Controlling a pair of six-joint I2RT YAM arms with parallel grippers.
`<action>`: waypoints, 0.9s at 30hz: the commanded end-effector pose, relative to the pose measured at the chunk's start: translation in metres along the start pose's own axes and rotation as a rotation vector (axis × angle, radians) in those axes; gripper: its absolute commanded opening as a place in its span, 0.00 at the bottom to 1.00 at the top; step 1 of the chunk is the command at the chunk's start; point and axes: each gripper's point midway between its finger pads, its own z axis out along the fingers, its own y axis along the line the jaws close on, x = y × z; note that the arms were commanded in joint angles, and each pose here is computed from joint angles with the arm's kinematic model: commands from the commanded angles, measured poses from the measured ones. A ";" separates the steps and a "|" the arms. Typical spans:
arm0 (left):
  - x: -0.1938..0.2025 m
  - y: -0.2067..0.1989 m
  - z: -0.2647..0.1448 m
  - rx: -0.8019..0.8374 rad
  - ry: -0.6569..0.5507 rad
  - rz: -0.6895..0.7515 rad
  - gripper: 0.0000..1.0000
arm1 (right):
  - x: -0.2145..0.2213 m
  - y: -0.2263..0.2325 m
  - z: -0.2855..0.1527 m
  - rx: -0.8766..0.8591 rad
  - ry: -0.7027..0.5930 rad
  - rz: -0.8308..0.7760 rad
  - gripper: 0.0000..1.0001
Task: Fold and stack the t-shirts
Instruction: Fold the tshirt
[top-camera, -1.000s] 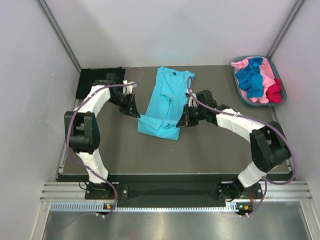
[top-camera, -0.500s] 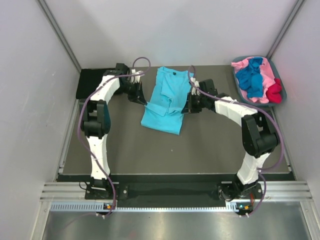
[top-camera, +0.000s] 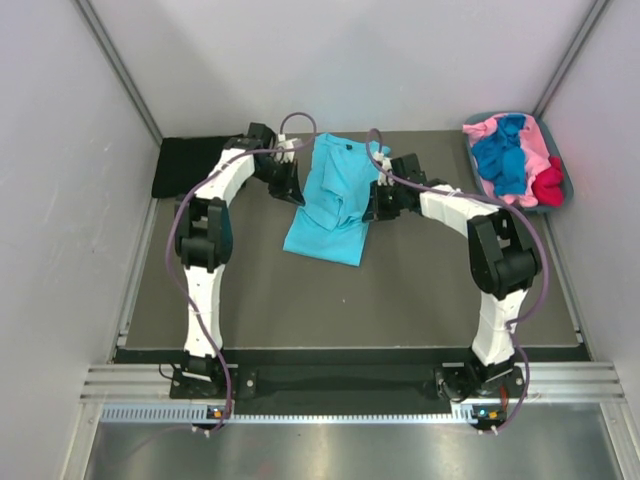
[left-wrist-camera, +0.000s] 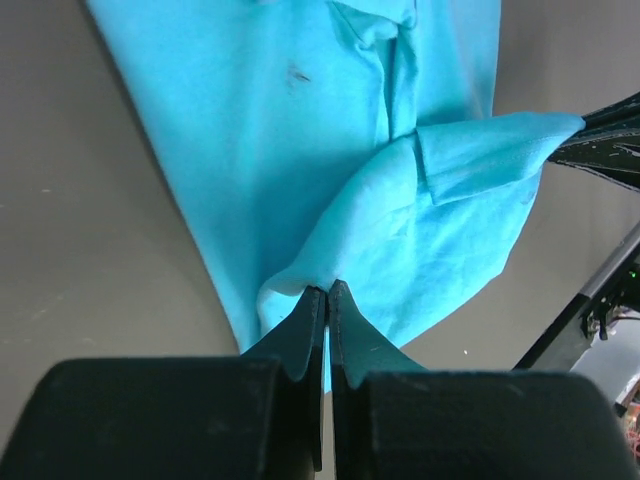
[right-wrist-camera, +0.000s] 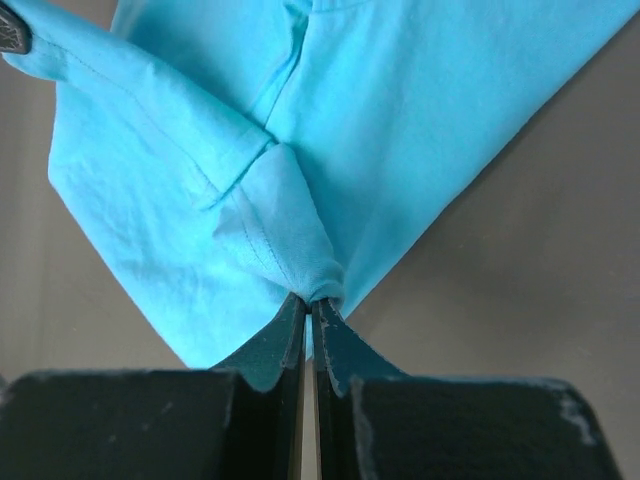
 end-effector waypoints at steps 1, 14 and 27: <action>-0.028 0.001 -0.008 -0.014 -0.085 0.026 0.00 | -0.035 -0.004 -0.005 0.012 -0.085 -0.054 0.00; -0.040 0.010 0.005 -0.041 -0.104 0.039 0.01 | -0.056 -0.022 0.008 0.069 -0.113 -0.096 0.00; 0.031 0.021 -0.054 -0.162 0.002 -0.140 0.71 | 0.015 0.026 -0.050 -0.095 0.023 0.105 0.54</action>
